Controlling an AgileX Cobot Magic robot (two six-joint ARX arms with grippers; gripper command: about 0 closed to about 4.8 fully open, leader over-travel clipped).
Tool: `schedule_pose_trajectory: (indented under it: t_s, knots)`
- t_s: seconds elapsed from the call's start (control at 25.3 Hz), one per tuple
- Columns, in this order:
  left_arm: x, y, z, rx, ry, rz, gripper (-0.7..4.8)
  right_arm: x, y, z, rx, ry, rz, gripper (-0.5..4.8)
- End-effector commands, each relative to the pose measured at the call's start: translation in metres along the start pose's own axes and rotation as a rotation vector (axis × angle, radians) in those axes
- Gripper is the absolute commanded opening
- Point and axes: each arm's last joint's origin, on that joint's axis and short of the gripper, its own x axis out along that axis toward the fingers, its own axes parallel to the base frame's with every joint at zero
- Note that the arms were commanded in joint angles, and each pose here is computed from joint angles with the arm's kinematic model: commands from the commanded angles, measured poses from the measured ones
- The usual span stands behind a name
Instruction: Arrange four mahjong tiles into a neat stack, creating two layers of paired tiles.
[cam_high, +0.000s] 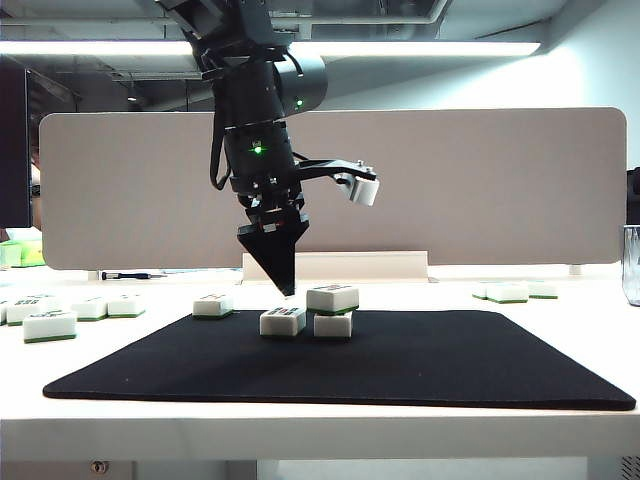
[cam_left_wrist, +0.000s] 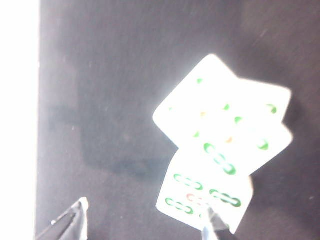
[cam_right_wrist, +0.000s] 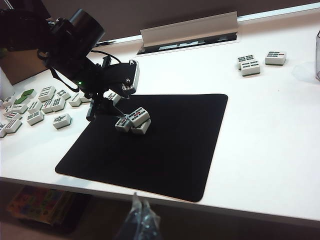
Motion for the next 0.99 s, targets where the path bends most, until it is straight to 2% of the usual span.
schedule_pose_trajectory:
  t_s: [0.04, 0.24, 0.4, 0.55, 0.67, 0.79, 0.99]
  knots:
    - [-0.004, 0.001, 0.001, -0.004, -0.011, 0.007, 2.95, -0.003, 0.001, -0.001, -0.013, -0.022, 0.006, -0.01]
    - [-0.005, 0.007, -0.003, -0.14, -0.001, 0.061, 2.73, -0.003, 0.001, -0.001, -0.013, -0.021, 0.005, -0.01]
    - [-0.006, 0.01, 0.008, -0.267, -0.071, 0.121, 2.73, -0.003, 0.001, -0.001, -0.013, -0.021, 0.005, -0.01]
    - [-0.007, 0.01, 0.017, -0.327, -0.121, 0.149, 2.73, -0.003, 0.001, -0.001, -0.013, -0.021, 0.005, -0.01]
    - [-0.007, 0.009, 0.019, -0.33, -0.124, 0.155, 2.73, -0.003, 0.001, -0.001, -0.013, -0.022, 0.006, -0.01]
    - [-0.007, 0.008, 0.015, -0.358, -0.066, 0.178, 2.73, -0.003, 0.001, -0.001, -0.013, -0.021, 0.005, -0.01]
    - [-0.006, 0.011, -0.004, -0.525, 0.086, 0.222, 2.72, -0.003, 0.001, -0.001, -0.013, -0.021, 0.006, -0.01]
